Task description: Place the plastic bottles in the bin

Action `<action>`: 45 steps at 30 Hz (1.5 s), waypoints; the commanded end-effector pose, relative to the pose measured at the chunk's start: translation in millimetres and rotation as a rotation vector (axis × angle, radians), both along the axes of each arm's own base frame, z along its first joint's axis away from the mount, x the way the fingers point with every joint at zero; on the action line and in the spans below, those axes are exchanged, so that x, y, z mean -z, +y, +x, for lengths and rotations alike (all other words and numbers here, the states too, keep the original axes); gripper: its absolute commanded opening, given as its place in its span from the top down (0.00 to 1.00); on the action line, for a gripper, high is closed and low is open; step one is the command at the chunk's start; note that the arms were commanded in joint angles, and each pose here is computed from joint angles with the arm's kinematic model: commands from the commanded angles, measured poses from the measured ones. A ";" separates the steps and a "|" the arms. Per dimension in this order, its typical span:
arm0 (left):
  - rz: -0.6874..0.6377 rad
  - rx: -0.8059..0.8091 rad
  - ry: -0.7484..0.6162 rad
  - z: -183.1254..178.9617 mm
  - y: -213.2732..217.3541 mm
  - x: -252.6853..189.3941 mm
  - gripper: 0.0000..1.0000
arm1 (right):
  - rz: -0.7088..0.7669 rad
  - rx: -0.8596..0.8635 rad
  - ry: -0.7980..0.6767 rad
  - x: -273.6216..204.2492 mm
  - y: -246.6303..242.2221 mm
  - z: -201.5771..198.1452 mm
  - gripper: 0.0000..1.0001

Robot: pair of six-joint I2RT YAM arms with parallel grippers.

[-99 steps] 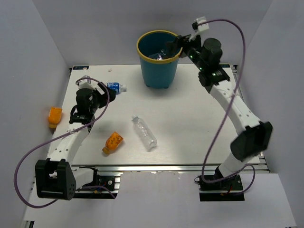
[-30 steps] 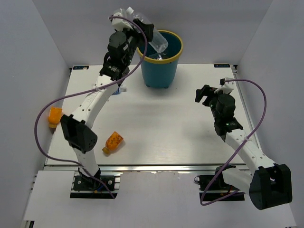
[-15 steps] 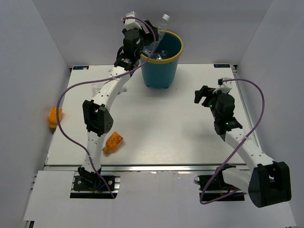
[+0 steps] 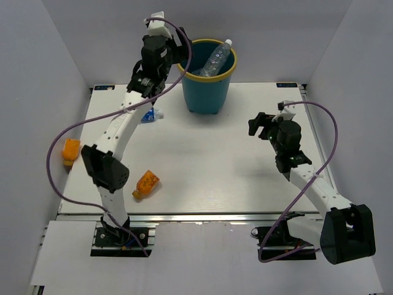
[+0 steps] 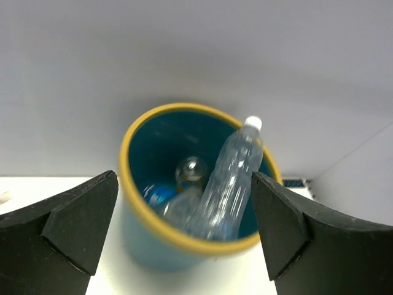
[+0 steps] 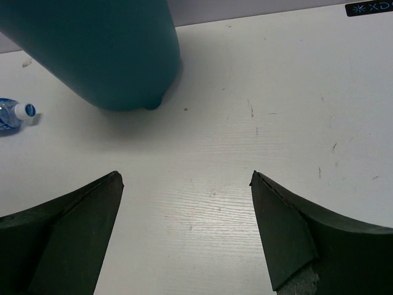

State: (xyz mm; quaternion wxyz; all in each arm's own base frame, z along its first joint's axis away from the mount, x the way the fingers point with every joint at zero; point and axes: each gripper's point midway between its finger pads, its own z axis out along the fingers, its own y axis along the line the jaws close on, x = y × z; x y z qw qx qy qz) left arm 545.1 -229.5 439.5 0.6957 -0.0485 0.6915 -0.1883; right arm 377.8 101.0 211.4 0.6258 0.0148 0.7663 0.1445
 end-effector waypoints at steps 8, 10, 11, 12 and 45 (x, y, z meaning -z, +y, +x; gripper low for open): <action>0.090 -0.087 0.209 -118.5 75.7 78.3 0.02 | 0.016 -0.043 -0.067 -26.4 7.3 5.9 0.11; 0.060 -0.089 0.294 -144.5 84.1 116.5 0.02 | 0.020 -0.050 -0.066 -26.2 9.3 6.3 0.11; 0.049 -0.092 0.324 -153.6 86.8 128.8 0.02 | 0.023 -0.059 -0.064 -25.5 11.0 6.3 0.11; 0.029 -0.111 0.421 -168.2 91.6 164.7 0.02 | 0.023 -0.060 -0.062 -25.6 11.6 7.8 0.11; 0.307 0.063 1.187 -346.1 124.7 377.3 0.02 | -0.014 -0.028 0.002 -14.3 5.3 13.5 0.11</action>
